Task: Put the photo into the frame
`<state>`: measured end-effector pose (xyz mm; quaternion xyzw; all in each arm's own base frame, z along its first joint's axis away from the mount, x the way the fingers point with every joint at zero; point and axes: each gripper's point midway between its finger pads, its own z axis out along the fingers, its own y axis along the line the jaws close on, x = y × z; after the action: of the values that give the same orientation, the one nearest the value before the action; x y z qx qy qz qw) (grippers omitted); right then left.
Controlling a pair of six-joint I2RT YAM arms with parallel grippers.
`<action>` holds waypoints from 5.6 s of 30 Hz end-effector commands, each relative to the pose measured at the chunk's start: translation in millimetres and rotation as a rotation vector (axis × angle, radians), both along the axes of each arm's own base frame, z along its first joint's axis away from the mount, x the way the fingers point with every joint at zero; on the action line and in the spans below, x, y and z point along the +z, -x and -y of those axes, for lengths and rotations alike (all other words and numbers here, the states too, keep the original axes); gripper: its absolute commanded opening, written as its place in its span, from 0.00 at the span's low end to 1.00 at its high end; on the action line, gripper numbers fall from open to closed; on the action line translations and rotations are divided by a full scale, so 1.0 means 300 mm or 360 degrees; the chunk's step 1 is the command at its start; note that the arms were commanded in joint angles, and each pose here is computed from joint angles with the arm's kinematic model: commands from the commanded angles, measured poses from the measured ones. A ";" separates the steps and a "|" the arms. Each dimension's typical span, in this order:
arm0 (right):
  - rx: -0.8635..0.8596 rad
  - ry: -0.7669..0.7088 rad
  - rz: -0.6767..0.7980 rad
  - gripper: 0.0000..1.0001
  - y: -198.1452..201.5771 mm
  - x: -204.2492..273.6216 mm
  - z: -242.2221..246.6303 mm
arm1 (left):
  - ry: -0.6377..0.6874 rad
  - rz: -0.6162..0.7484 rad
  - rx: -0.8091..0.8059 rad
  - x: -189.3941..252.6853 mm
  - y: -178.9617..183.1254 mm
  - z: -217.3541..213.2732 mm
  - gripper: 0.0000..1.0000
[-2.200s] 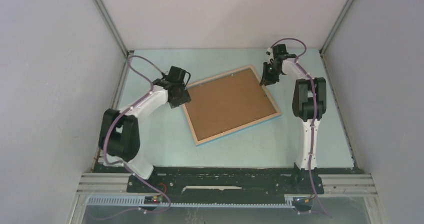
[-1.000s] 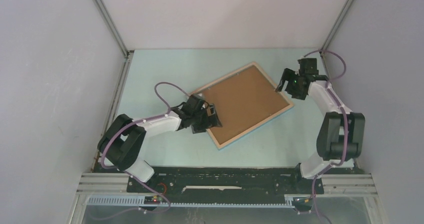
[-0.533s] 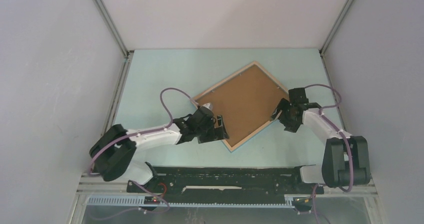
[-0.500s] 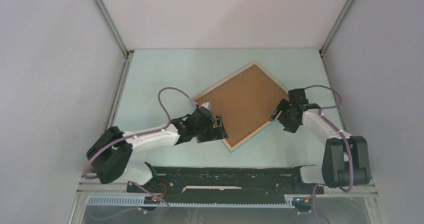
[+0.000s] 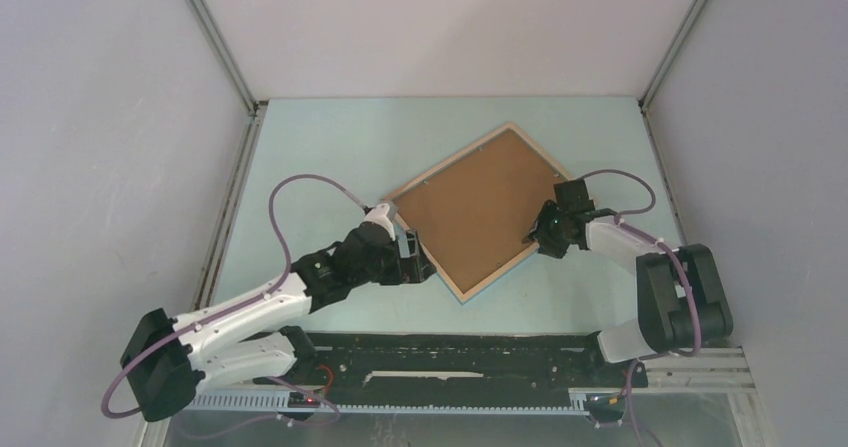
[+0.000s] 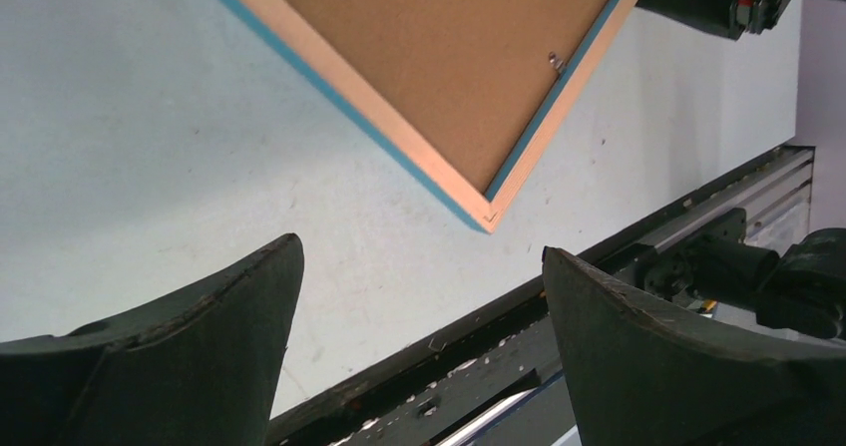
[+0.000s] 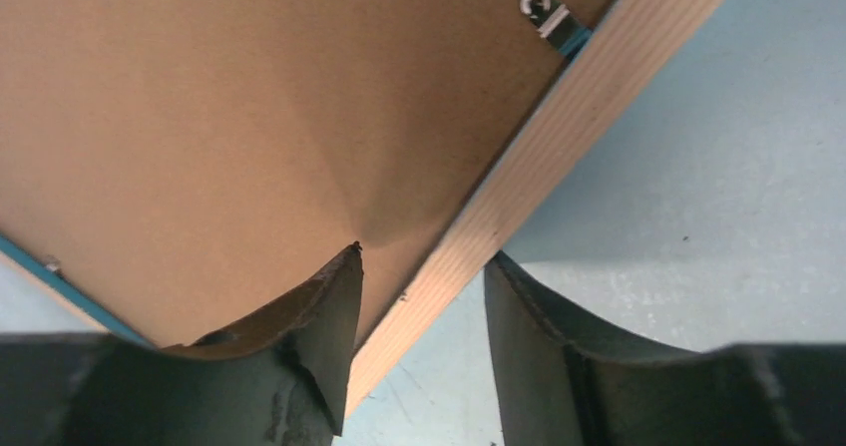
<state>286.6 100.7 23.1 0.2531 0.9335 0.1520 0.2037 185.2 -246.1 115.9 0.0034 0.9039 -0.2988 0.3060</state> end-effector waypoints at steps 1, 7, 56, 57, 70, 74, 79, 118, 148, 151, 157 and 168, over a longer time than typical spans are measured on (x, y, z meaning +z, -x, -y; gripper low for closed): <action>0.0118 -0.0056 0.0100 0.50 -0.062 0.016 -0.040 | -0.0042 0.0088 -0.0003 -0.003 0.015 -0.060 0.96; 0.0231 -0.0064 0.0058 0.19 -0.073 -0.010 -0.057 | -0.0007 0.0188 0.0081 0.049 0.033 -0.137 0.96; 0.0564 0.0051 -0.0128 0.53 -0.097 -0.014 -0.101 | -0.0162 0.0251 0.0238 0.115 0.016 -0.244 1.00; 0.0566 0.0049 -0.0135 0.51 -0.086 -0.020 -0.105 | -0.0153 0.0253 0.0244 0.130 0.016 -0.245 1.00; 0.0587 -0.0233 -0.0023 0.00 -0.006 0.082 -0.205 | 0.0502 0.0245 -0.0423 0.304 0.151 0.047 1.00; 0.0594 -0.0375 0.0014 0.00 0.020 0.140 -0.237 | 0.0394 0.0292 -0.0770 0.344 0.201 0.111 1.00; 0.0555 -0.0534 0.0083 0.00 0.017 0.213 -0.235 | 0.0205 0.0568 -0.0982 0.335 0.225 0.168 1.00; 0.0615 -0.0232 -0.0118 0.79 0.181 0.244 -0.215 | 0.0050 0.1021 -0.0779 0.300 0.224 0.290 1.00; 0.0716 0.0081 -0.0823 0.36 0.331 0.024 -0.365 | 0.0142 0.1252 -0.0395 0.345 0.126 -0.028 1.00; 0.0703 0.0061 -0.0829 0.37 0.329 0.012 -0.382 | 0.0131 0.1259 -0.0397 0.344 0.126 -0.033 1.00; 0.0639 0.0004 -0.0894 0.35 0.346 -0.017 -0.430 | 0.0110 0.1255 -0.0416 0.338 0.127 -0.029 1.00; 0.0541 -0.0014 -0.0812 0.00 0.323 0.033 -0.433 | -0.0092 0.1190 -0.0279 0.259 0.064 -0.048 1.00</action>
<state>178.0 218.0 19.5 0.1248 0.9823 0.0931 -0.1040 149.6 -237.5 214.9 0.2142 0.7092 -0.3328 0.5835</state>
